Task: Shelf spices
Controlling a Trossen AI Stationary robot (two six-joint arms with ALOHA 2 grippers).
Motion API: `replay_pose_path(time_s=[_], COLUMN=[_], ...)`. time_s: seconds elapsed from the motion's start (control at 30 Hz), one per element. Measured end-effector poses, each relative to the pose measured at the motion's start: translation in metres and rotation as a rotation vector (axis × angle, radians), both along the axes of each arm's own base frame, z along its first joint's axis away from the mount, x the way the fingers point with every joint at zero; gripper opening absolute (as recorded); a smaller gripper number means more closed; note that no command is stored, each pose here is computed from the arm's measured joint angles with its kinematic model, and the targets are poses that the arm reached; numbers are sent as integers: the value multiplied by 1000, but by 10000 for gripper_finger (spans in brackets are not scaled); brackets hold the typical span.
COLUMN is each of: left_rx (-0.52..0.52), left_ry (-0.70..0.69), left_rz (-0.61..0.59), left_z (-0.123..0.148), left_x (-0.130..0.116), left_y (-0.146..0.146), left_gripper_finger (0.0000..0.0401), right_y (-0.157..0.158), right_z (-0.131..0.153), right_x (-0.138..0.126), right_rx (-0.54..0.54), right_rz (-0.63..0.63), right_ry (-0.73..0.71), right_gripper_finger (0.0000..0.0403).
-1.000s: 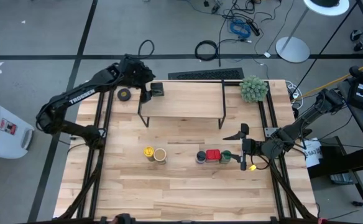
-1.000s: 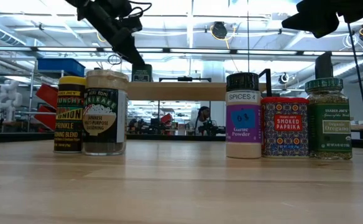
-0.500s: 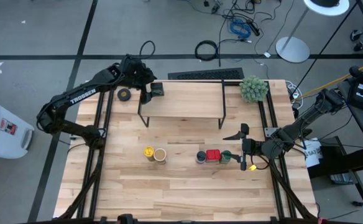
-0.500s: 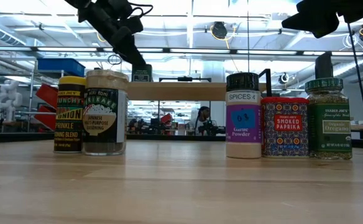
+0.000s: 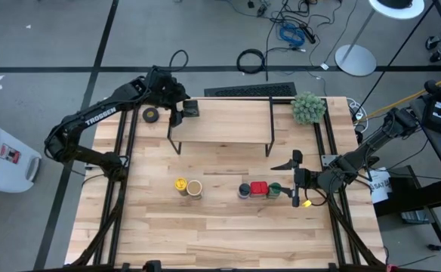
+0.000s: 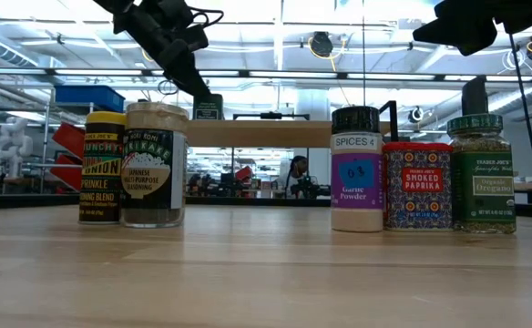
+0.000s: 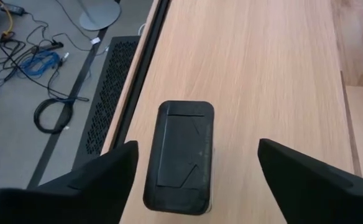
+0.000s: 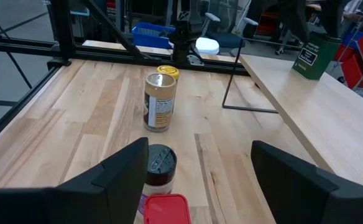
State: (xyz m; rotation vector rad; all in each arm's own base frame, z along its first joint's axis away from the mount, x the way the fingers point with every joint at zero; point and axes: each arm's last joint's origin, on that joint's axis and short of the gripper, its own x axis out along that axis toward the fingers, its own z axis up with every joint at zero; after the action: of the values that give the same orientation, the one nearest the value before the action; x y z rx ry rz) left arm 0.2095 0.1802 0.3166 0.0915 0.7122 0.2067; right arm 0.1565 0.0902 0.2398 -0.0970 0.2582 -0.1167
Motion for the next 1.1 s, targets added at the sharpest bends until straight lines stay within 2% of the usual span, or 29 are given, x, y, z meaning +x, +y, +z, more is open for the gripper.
replay_pose_path(time_s=[1.1], left_rx=[-1], left_ry=[29], left_rz=[19], left_z=[-2], left_x=[-1], left_y=[0], left_gripper_finger=[323], right_y=[0], right_z=[0], right_x=[0], right_rx=[1], right_rz=[0], right_ry=[-1], right_gripper_finger=[272])
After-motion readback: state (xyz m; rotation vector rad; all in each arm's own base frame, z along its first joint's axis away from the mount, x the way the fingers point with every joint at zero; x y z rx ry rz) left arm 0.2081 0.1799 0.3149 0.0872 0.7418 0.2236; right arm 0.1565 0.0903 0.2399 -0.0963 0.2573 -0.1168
